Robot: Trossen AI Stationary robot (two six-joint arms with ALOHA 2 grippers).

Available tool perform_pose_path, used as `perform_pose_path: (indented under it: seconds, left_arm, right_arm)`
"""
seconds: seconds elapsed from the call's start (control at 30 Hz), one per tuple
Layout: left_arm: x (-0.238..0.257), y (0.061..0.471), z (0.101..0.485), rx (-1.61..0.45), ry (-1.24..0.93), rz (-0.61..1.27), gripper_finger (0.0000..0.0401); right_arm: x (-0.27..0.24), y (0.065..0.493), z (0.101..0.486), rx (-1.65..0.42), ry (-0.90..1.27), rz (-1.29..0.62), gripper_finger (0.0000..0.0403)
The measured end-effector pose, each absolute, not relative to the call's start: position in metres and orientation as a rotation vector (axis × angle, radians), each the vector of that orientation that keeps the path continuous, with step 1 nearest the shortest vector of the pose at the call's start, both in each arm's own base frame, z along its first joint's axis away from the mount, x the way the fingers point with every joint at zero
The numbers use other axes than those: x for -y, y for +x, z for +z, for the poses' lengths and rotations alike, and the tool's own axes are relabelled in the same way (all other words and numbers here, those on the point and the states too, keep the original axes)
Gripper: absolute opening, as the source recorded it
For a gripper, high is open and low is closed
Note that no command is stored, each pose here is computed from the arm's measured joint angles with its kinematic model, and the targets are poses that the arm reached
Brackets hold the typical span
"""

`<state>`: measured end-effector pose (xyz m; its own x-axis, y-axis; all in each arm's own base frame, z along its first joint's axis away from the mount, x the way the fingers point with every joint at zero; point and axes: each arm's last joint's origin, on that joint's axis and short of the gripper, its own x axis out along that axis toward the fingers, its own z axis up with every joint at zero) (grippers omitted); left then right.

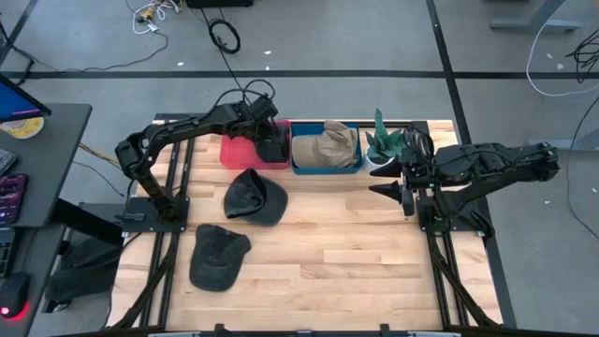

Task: Pick & Place hat
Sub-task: Put the top right black cap into the red bin

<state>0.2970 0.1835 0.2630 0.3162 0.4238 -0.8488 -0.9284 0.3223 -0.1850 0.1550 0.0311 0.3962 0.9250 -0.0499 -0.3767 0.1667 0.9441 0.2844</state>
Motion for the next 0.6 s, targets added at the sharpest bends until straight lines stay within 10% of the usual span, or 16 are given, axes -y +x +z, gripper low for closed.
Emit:
perform_pose_path:
  seconds: [0.33,0.6]
  left_arm:
    - [-0.173,0.299,0.262,-0.824,-0.774,1.016,0.0280]
    - [-0.161,0.287,0.277,-0.947,-0.656,1.179,0.0290]
  right_arm:
    - [-0.031,0.155,0.396,-0.374,0.319,-0.113,0.0219]
    - [-0.031,0.155,0.396,-0.377,0.325,-0.104,0.0219]
